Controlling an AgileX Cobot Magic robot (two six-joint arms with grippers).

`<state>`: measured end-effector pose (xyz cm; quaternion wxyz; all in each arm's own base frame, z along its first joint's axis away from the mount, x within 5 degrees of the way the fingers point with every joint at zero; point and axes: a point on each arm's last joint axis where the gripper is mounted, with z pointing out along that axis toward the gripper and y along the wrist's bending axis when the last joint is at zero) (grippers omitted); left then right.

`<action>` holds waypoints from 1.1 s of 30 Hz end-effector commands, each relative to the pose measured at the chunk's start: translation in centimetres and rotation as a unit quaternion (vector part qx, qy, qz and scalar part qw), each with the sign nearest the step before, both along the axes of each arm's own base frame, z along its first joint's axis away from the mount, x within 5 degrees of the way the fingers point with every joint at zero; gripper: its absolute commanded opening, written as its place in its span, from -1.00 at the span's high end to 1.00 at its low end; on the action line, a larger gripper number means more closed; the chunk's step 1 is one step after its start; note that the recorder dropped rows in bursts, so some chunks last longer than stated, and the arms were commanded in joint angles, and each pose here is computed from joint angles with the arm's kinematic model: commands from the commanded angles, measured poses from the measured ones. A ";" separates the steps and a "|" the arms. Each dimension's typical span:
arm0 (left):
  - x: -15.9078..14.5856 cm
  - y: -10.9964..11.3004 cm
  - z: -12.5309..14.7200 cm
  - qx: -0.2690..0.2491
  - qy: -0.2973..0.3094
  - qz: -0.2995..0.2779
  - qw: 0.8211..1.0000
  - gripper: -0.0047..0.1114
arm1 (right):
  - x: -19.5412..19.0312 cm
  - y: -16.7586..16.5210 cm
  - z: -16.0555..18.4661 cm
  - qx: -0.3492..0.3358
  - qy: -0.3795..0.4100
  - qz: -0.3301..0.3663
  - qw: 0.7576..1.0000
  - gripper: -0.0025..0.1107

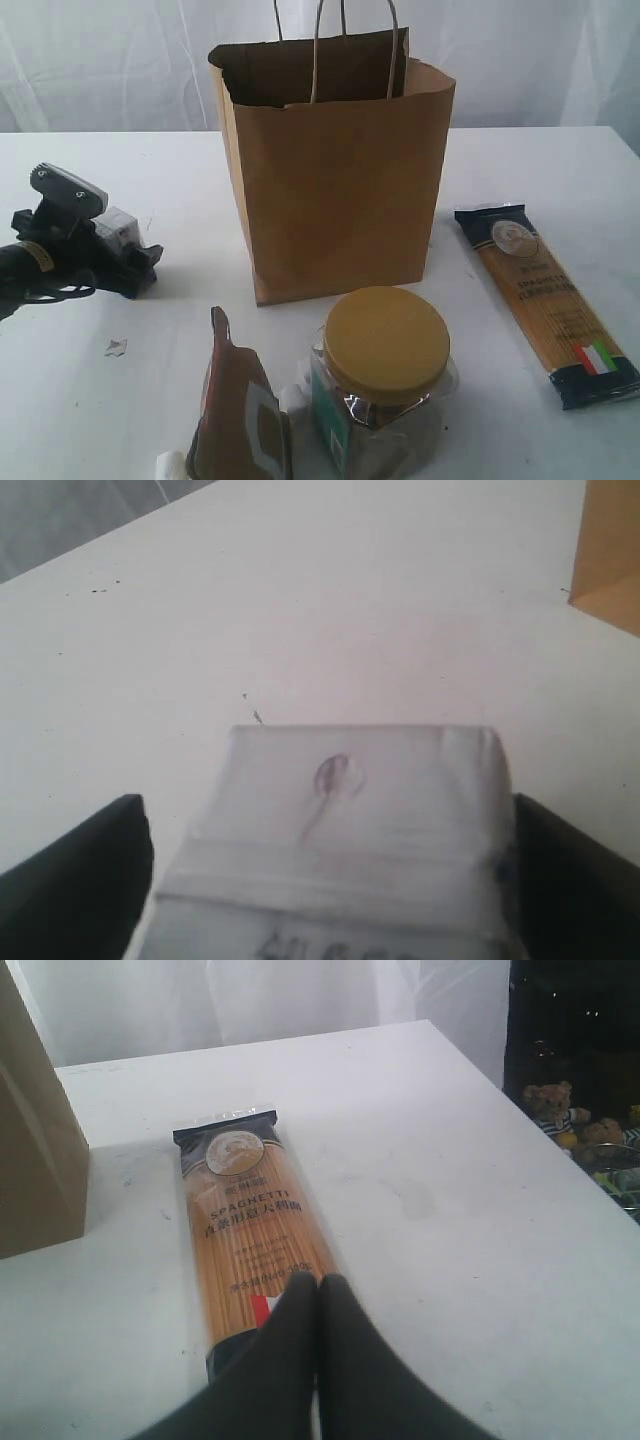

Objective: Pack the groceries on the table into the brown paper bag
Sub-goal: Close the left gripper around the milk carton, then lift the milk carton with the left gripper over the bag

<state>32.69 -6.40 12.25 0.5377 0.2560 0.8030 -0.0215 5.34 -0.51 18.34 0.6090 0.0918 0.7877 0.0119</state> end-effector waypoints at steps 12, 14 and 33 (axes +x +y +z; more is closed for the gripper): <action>-0.1 0.2 -0.4 0.007 0.028 0.009 1.000 0.86 | 0.0 0.0 -0.1 0.003 -0.002 -0.003 1.000 0.96; -0.1 0.2 0.1 0.006 0.020 0.009 1.000 0.92 | 0.0 0.0 -0.1 0.003 -0.002 -0.003 1.000 0.96; -2.2 0.7 13.2 -0.063 -0.213 0.024 0.975 0.92 | 0.0 0.0 -0.1 0.003 -0.002 -0.003 1.000 0.96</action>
